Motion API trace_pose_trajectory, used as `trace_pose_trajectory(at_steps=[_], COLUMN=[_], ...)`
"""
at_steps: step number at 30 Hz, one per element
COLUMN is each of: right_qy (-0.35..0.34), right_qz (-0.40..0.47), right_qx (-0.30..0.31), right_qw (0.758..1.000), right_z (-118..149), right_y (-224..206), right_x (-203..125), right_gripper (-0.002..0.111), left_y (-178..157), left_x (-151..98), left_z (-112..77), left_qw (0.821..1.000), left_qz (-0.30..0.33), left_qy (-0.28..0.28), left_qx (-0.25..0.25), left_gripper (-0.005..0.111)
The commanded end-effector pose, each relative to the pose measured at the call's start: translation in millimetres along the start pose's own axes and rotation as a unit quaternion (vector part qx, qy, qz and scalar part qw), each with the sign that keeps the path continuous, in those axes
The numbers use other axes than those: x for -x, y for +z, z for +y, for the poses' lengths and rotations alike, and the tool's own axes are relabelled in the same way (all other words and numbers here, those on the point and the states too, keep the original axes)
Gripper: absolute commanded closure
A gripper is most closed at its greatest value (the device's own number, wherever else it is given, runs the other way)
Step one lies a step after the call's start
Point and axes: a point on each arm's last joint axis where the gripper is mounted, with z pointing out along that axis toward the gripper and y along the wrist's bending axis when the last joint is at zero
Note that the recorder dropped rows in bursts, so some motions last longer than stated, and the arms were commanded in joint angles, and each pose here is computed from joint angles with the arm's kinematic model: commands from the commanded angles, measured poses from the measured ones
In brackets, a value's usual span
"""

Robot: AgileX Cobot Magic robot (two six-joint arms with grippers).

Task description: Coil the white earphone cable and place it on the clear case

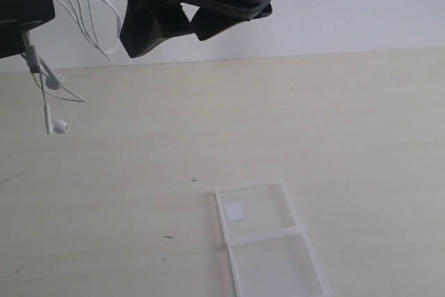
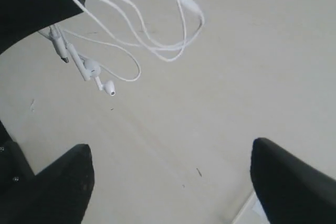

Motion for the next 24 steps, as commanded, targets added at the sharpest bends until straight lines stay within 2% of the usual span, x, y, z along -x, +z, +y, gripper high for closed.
trace_pose_trajectory(at_steps=[1, 7, 13, 24], right_qy=[-0.030, -0.075, -0.083, -0.087], right_qz=[-0.020, -0.054, -0.102, -0.117], right_qx=[-0.013, -0.023, -0.041, -0.069], right_qw=[0.999, 0.995, 0.990, 0.987], right_z=[0, 3, 2, -6], right_y=[-13, -29, -39, -38], right_x=[1, -5, -22, -64], right_gripper=[0.030, 0.030, 0.030, 0.030], left_y=[-2, -2, -3, -9], left_x=[3, 1, -4, -25], left_z=[0.2, -4.4, -9.2, -20.8], left_qw=[1.000, 0.999, 0.998, 0.980], left_qz=[-0.005, 0.004, 0.036, 0.155], left_qy=[0.006, 0.023, 0.003, 0.024], left_qx=[0.003, -0.022, -0.049, -0.119], left_gripper=[0.107, 0.107, 0.107, 0.107])
